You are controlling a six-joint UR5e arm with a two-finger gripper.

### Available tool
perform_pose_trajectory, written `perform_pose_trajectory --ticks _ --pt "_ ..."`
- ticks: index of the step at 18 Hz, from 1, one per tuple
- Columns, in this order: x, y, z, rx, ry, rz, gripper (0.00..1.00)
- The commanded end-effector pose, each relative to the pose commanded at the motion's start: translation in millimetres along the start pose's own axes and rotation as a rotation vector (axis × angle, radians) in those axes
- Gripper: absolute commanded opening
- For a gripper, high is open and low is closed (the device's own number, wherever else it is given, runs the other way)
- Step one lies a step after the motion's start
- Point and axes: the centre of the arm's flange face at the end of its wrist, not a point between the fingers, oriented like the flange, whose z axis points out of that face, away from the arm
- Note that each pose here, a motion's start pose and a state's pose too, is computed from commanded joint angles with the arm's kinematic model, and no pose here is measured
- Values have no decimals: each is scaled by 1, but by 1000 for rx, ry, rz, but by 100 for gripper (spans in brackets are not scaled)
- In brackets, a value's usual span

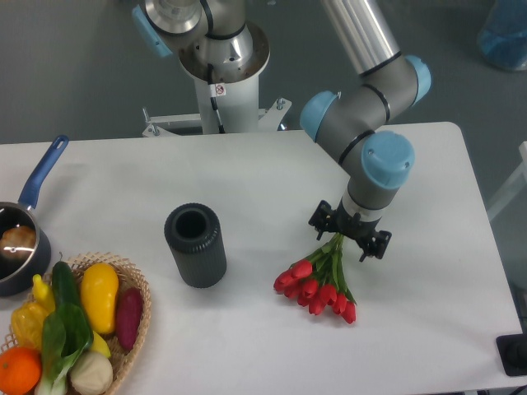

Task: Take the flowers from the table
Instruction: 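Lower the gripper onto the tulip stems just below the flower heads, then close the gripper around the tulip stems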

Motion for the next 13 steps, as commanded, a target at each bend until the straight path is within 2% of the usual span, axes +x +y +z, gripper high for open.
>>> perform_pose_trajectory --ticks 3,5,7,8,9,13 --pt "-4 -4 11 8 -12 10 97" --pt "-3 -12 15 13 -22 22 71" --pt "-1 -13 10 17 -28 19 38" --pt "-2 -14 8 20 -31 18 28" --pt "-1 -15 6 22 -34 18 19" --pt "-2 -15 -26 44 -83 7 0"
